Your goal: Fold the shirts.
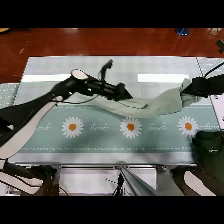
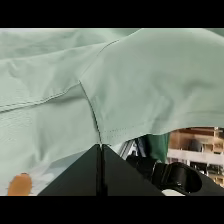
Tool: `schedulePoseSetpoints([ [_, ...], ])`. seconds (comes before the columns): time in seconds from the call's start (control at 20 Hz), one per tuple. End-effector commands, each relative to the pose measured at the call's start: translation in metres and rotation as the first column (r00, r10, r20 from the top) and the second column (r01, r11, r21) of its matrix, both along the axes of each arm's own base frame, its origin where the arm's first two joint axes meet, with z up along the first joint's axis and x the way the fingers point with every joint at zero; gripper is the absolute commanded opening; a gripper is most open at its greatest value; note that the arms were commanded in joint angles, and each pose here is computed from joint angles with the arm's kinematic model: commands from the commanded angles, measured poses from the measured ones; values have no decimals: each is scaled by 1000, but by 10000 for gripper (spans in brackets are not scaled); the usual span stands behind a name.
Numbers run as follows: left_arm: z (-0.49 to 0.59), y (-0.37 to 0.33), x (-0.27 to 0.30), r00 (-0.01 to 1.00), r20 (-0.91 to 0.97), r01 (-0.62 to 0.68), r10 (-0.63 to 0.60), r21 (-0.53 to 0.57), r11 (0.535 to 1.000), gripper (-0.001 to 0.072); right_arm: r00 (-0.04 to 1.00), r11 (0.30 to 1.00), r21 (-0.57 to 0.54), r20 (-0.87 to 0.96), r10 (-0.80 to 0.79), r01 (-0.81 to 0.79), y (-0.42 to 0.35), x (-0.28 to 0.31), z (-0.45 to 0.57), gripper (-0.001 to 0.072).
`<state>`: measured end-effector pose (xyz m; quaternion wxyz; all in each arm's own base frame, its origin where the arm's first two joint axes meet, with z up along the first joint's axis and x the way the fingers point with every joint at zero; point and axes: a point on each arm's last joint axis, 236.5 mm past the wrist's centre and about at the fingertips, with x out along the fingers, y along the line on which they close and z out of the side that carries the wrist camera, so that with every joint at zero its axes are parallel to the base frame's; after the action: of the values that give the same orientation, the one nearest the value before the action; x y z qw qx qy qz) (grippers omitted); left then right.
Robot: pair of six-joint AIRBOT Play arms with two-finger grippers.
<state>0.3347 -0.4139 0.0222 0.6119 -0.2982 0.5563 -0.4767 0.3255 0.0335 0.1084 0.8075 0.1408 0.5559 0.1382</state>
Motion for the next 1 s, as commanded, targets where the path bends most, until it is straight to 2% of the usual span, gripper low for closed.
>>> schedulePoseSetpoints([
  [0.0, -24, -37, -36, 997, -63, 51, -50, 21, 998, 23, 1000, 1000, 4, -21, 9, -9, 3, -12, 4, 24],
  [0.3, -60, -92, -83, 969, -240, 45, -49, -23, 999, 23, 1000, 1000, 17, 10, 15, -15, 9, -17, 16, 24],
  [0.45, -64, -101, -78, 968, -252, 2, -14, -47, 999, 22, 1000, 999, 33, 16, 24, -24, 14, -20, 20, 24],
  [0.65, -30, -55, -4, 982, -160, -118, 104, -82, 990, 20, 998, 998, 46, 39, 47, -49, 23, -17, 24, 24],
  [0.8, 29, 18, 63, 973, -12, -229, 230, -116, 966, 20, 985, 990, 15, 103, 138, -140, 61, -9, 27, 24],
  [0.95, 103, 103, 104, 929, 127, -325, 349, -177, 929, 20, 960, 988, 27, 242, 144, -155, 112, 23, 37, 24],
])
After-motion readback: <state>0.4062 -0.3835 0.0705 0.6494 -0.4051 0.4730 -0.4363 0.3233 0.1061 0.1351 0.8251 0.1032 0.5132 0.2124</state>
